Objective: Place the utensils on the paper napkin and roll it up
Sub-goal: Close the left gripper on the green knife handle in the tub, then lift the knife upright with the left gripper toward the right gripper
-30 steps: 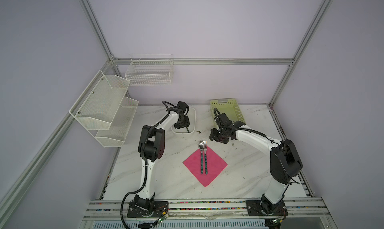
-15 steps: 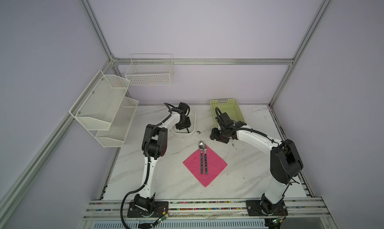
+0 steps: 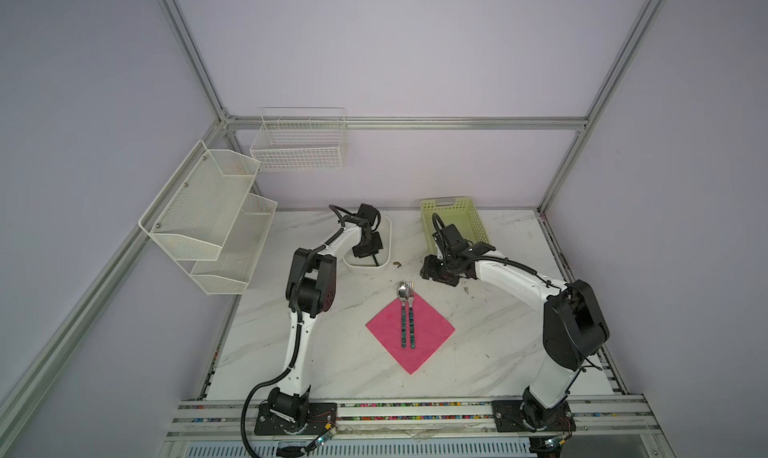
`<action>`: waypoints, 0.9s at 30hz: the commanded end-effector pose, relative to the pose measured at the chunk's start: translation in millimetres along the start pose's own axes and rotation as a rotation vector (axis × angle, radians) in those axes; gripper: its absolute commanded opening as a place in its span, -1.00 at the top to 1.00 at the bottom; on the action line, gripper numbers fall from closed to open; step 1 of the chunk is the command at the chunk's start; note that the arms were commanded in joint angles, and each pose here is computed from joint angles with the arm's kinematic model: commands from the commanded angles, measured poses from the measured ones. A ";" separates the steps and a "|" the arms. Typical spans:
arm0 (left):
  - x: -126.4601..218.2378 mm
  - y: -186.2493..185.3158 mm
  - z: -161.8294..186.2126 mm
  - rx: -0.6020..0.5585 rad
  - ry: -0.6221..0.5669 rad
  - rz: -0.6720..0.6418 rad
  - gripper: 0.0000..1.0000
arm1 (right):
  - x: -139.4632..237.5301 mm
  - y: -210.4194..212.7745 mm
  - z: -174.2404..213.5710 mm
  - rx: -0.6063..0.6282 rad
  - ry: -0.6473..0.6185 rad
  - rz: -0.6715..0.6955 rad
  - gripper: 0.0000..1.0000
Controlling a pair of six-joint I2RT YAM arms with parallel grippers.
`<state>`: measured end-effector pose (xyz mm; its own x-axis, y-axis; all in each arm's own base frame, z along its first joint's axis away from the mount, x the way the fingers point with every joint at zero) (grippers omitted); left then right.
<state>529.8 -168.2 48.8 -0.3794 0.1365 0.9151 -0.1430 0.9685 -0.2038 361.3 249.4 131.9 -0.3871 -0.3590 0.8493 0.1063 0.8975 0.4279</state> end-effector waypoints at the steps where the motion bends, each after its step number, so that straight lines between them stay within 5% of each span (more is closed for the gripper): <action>1: 20.5 -16.3 -30.4 -0.005 -0.088 0.049 0.76 | 9.3 -2.6 -1.9 -0.006 -0.020 -0.005 -0.19; 16: 103.0 -29.8 -54.7 -0.114 -0.270 0.127 0.92 | 32.4 14.6 -18.0 0.002 -0.092 -0.069 -0.16; 27: 197.5 -66.1 -48.5 -0.317 -0.458 0.394 1.00 | 83.4 37.3 -49.5 0.085 -0.249 -0.159 -0.12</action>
<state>516.1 -182.3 237.7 -0.6944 0.3496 0.6289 0.1899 0.9321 -0.3084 367.7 241.1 191.9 -0.5202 -0.4017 0.7536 0.0272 0.8742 0.4848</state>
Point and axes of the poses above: each gripper's point midway between its finger pads, its own x axis back along the fingers, its own y axis along the line the jaws close on, z = x × y, the point moved 1 cm from there along x, back along the fingers, and after that the axes turned 5 degrees about -x, right-handed, at the moved point
